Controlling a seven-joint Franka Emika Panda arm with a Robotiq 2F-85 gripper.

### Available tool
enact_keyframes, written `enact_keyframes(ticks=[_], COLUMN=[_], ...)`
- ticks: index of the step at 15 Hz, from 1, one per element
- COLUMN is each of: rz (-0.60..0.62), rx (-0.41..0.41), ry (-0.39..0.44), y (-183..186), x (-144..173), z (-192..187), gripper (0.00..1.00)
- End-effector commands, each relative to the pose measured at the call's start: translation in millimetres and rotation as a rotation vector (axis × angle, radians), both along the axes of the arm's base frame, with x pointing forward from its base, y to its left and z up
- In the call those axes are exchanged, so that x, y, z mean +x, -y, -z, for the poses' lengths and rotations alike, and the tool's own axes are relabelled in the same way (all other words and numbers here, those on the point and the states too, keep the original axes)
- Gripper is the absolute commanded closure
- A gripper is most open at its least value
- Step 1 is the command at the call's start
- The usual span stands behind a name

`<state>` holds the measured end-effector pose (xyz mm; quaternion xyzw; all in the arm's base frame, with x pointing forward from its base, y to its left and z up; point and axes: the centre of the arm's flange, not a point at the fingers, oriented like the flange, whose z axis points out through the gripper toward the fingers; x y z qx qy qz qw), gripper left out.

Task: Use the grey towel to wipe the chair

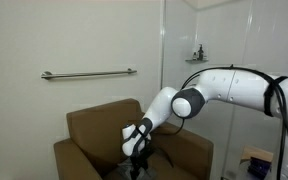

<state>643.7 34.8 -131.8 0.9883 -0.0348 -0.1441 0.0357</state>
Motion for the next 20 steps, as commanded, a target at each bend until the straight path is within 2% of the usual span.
enact_keyframes(ticks=[1,4,7,10,12,16,20], rz=[0.038,-0.029,-0.162,-0.293,-0.329,-0.276,-0.144], rx=[0.012,0.051,0.099,0.112,0.108,0.083,0.039], ry=[-0.019,0.027,0.110,0.201,0.222,0.154,0.008], y=[22.3,-5.4,-49.3,-95.5,-111.9,-97.1,-31.2], x=[3.9,6.2,2.4,-0.1,1.7,2.3,-4.4], z=[21.6,4.6,-20.1,-37.8,-37.0,-11.9,26.6], gripper=[0.97,0.97,0.97,0.97,0.97,0.97,0.97])
